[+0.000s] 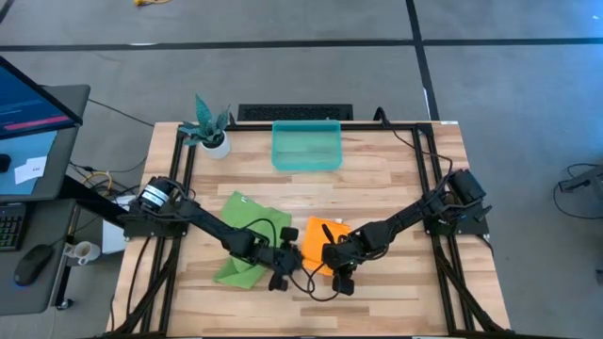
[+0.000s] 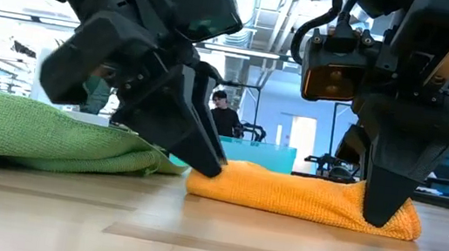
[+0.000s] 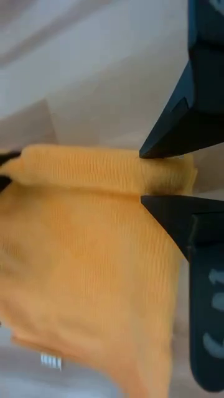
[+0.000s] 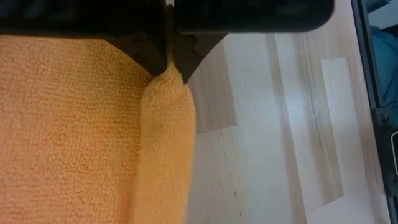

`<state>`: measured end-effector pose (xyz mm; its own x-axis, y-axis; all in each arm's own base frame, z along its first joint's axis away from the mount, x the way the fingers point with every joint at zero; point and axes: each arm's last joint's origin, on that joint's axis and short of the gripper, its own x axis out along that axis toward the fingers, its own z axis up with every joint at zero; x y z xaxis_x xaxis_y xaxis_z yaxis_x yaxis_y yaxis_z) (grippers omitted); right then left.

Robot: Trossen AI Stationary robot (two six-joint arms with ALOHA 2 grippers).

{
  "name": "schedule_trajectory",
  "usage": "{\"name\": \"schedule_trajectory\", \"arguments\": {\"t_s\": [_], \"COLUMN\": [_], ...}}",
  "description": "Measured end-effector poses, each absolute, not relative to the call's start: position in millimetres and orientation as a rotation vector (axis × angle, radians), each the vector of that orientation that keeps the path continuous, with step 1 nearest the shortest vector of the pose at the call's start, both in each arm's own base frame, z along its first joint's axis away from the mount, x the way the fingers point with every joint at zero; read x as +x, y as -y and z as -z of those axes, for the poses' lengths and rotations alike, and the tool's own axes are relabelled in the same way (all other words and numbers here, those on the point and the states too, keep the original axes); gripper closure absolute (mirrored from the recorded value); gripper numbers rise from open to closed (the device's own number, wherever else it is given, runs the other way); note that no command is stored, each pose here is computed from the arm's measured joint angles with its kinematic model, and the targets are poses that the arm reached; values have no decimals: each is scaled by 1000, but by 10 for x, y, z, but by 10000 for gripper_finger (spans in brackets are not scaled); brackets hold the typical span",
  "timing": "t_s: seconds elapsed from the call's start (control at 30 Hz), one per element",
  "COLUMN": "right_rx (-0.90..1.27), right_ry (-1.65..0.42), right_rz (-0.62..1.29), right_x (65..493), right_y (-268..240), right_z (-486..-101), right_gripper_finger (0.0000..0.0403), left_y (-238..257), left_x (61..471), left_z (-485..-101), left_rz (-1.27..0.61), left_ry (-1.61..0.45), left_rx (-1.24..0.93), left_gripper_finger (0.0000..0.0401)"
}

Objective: Roll microfiber towels into tight, uniform cylinder then place into a basket
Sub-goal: Roll the orange microfiber cloth

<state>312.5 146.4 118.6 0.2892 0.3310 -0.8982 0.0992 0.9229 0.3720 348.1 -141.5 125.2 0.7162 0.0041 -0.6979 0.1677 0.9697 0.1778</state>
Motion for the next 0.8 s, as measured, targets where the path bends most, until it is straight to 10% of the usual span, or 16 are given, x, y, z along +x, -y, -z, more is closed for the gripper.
{"name": "schedule_trajectory", "arguments": {"t_s": [0.8], "right_rx": [381], "right_ry": [-1274], "right_rz": [-169], "right_x": [3126], "right_y": [-1465], "right_z": [-1187], "right_gripper_finger": [383], "left_y": [1634], "left_x": [3334], "left_z": [-1593], "left_rz": [203], "left_ry": [-684], "left_rx": [252], "left_gripper_finger": [303]}}
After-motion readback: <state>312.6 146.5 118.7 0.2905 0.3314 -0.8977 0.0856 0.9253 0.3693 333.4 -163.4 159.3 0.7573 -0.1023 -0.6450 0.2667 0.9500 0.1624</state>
